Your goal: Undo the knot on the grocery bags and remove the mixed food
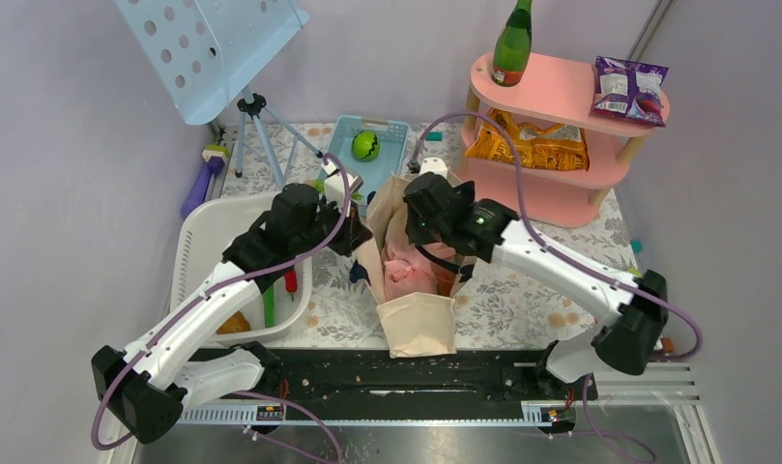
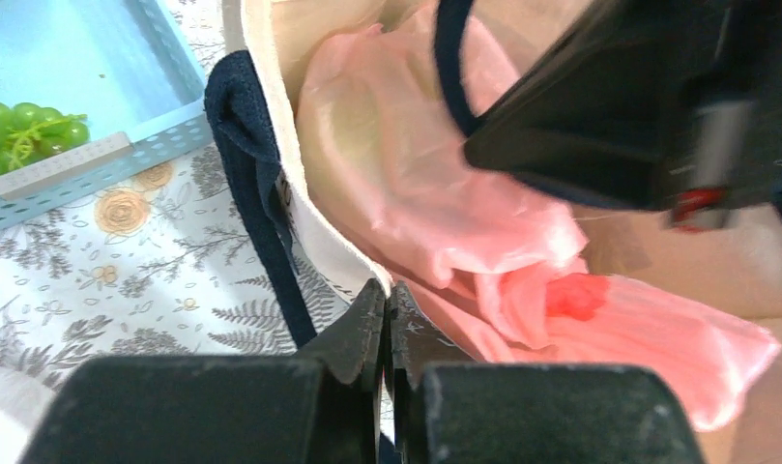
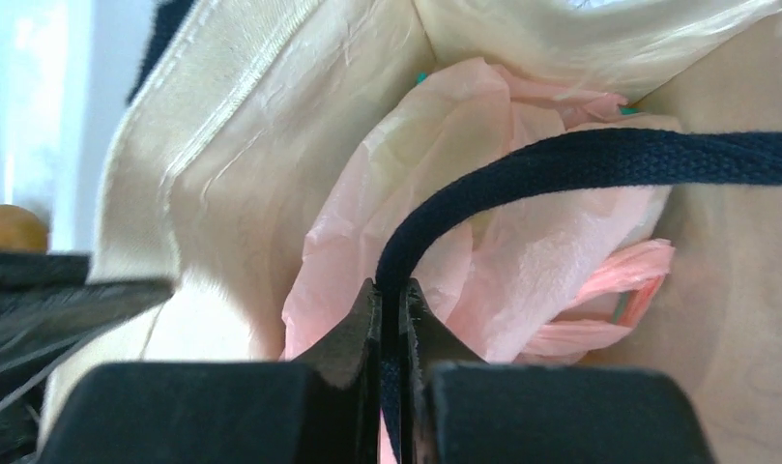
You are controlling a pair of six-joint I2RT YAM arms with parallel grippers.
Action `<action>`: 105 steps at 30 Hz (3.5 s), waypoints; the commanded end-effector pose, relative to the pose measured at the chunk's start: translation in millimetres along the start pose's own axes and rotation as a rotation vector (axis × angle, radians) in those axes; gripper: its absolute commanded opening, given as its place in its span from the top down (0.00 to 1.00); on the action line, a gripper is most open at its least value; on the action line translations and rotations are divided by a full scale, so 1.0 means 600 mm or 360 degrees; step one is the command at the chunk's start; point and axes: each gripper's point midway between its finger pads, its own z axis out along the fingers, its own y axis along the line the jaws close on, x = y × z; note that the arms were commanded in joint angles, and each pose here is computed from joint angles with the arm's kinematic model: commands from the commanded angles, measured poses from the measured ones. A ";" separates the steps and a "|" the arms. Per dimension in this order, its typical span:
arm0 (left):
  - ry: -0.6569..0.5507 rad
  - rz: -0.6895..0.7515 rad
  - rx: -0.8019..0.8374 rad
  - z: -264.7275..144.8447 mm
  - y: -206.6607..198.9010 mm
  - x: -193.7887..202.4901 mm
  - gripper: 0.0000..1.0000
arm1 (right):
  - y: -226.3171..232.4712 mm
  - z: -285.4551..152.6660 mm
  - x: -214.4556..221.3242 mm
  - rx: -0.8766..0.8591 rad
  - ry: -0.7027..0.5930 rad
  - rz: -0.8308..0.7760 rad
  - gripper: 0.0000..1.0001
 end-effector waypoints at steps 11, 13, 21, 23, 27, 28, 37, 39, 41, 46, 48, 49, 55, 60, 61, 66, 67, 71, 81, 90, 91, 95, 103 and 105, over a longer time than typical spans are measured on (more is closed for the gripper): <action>-0.0088 0.0172 -0.0203 -0.027 0.050 -0.025 1.00 | -0.157 -0.243 -0.161 0.0280 -0.0892 0.0137 1.00; -0.0088 0.0166 -0.0209 -0.026 0.051 -0.025 1.00 | -0.166 -0.250 -0.162 0.0276 -0.0892 0.0149 1.00; -0.0092 0.0158 -0.0240 -0.028 0.059 -0.025 1.00 | -0.251 -0.251 -0.136 0.0611 -0.0811 0.0148 1.00; -0.0098 0.0155 -0.0254 -0.029 0.062 -0.026 1.00 | -0.277 -0.243 -0.118 0.0664 -0.0760 0.0199 1.00; -0.0099 0.0142 -0.0267 -0.028 0.066 -0.027 1.00 | -0.309 -0.213 -0.065 0.0690 -0.0613 0.0355 1.00; -0.0098 0.0140 -0.0271 -0.028 0.067 -0.026 1.00 | -0.317 -0.203 -0.048 0.0703 -0.0563 0.0401 1.00; -0.0109 0.0118 -0.0307 -0.030 0.074 -0.028 1.00 | -0.374 -0.151 0.059 0.0886 -0.0300 0.0608 0.68; -0.0107 0.0114 -0.0301 -0.030 0.073 -0.027 1.00 | -0.368 -0.164 0.042 0.0848 -0.0334 0.0576 0.26; -0.0110 0.0110 -0.0295 -0.029 0.072 -0.028 1.00 | -0.361 -0.185 0.019 0.0803 -0.0386 0.0530 0.04; -0.0118 0.0097 -0.0270 -0.029 0.067 -0.029 1.00 | -0.321 -0.260 -0.053 0.0568 -0.0601 0.0476 0.01; -0.0122 0.0091 -0.0264 -0.029 0.067 -0.030 1.00 | -0.279 -0.278 -0.080 0.0332 -0.0675 0.0464 0.01; -0.0125 0.0089 -0.0256 -0.029 0.065 -0.031 1.00 | -0.253 -0.283 -0.091 0.0198 -0.0681 0.0445 0.01; -0.0111 0.0065 -0.0222 -0.022 0.060 -0.028 1.00 | -0.124 -0.249 -0.110 -0.0192 -0.0542 0.0306 0.00; -0.0119 0.0058 -0.0230 -0.023 0.062 -0.029 1.00 | -0.014 -0.216 -0.105 -0.0435 -0.0457 0.0306 0.01; -0.0123 0.0060 -0.0231 -0.024 0.062 -0.030 1.00 | -0.005 -0.203 -0.095 -0.0434 -0.0413 0.0336 0.00; -0.0128 0.0057 -0.0236 -0.025 0.062 -0.029 1.00 | 0.014 -0.138 -0.015 -0.0274 -0.0134 0.0404 0.00; -0.0128 0.0057 -0.0237 -0.025 0.063 -0.028 1.00 | 0.017 -0.126 0.000 -0.0253 -0.0097 0.0403 0.01; -0.0125 0.0053 -0.0231 -0.023 0.062 -0.028 1.00 | 0.023 -0.077 0.064 -0.0167 0.0087 0.0379 0.01; -0.0130 0.0051 -0.0216 -0.022 0.060 -0.027 1.00 | 0.054 0.052 0.162 -0.0146 0.0344 0.0288 0.18; -0.0138 0.0026 -0.0229 -0.023 0.061 -0.027 1.00 | -0.020 0.011 0.055 0.0096 -0.0061 0.0177 1.00; -0.0144 0.0003 -0.0219 -0.022 0.059 -0.028 1.00 | -0.043 0.010 0.049 0.0155 -0.0068 0.0197 1.00; -0.0189 -0.0136 -0.0078 -0.006 0.025 -0.038 1.00 | -0.131 0.012 0.059 0.0311 -0.0025 0.0297 1.00; -0.0258 -0.0334 0.0116 0.046 -0.067 -0.055 1.00 | -0.285 -0.037 0.050 0.0701 -0.0114 0.0317 1.00; -0.0288 -0.0388 0.0189 0.065 -0.098 -0.068 1.00 | -0.311 -0.051 0.045 0.0745 -0.0144 0.0358 1.00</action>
